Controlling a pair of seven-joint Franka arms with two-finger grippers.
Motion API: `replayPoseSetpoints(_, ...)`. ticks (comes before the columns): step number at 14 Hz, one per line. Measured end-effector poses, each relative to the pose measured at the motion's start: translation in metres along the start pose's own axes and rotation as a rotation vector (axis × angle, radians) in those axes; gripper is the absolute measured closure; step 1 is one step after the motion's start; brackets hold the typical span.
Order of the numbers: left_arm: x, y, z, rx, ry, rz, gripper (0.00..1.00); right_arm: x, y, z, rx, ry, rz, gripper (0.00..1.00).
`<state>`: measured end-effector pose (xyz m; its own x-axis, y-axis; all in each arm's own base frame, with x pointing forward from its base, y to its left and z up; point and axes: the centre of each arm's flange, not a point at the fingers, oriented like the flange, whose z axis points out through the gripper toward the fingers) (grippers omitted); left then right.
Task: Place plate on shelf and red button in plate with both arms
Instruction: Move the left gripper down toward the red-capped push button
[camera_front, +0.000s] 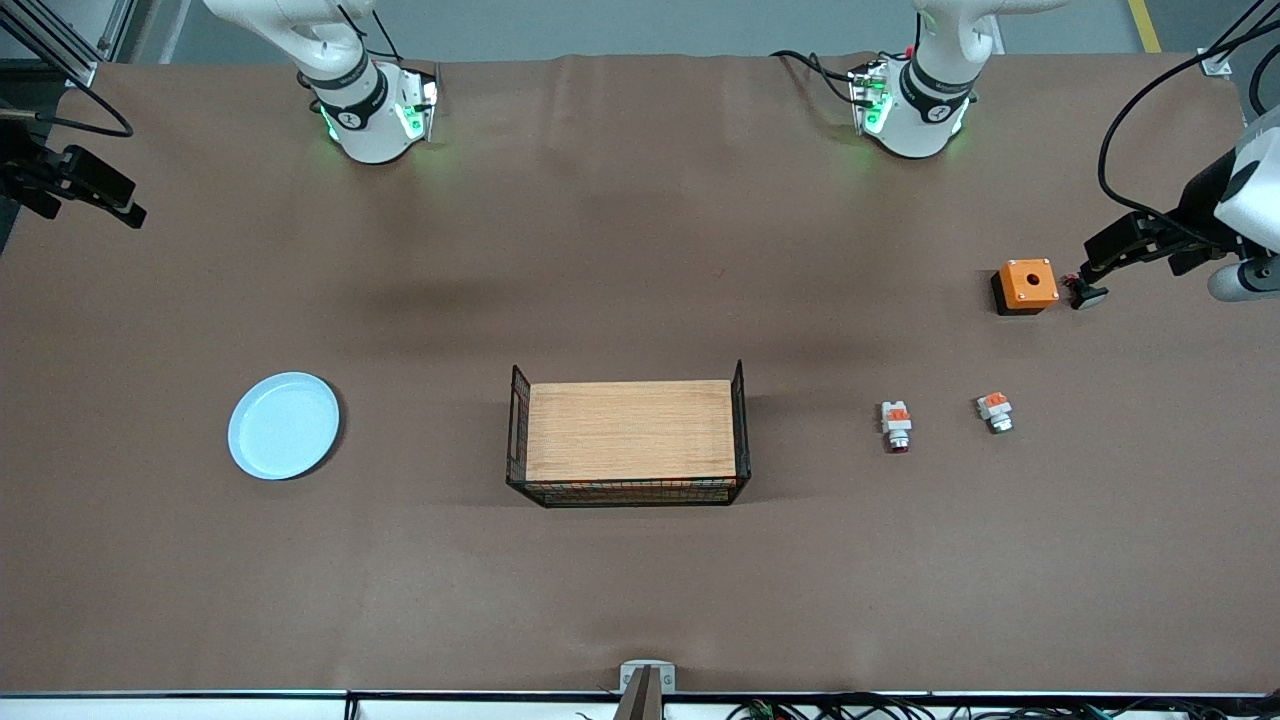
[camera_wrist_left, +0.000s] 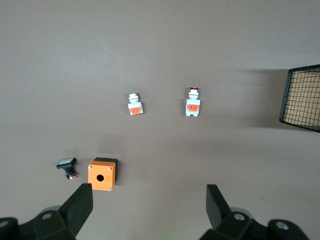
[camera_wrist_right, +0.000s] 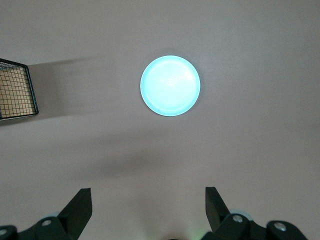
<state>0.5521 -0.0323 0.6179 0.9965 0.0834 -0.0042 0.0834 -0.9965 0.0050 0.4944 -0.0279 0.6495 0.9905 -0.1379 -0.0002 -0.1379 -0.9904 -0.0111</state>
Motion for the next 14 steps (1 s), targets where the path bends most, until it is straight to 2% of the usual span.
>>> replayPoseSetpoints(9,0.001,0.0,0.002,0.0,-0.003,0.0,0.0,0.002,-0.003,-0.002,0.002,0.024,-0.006,0.0)
replayPoseSetpoints(12,-0.001,0.025,0.007,-0.01,-0.016,0.015,0.0,0.002,-0.004,-0.002,0.001,0.023,-0.023,0.0)
replayPoseSetpoints(14,0.002,0.048,0.024,-0.007,-0.049,-0.003,0.0,0.001,-0.004,-0.003,0.001,0.022,-0.028,0.0)
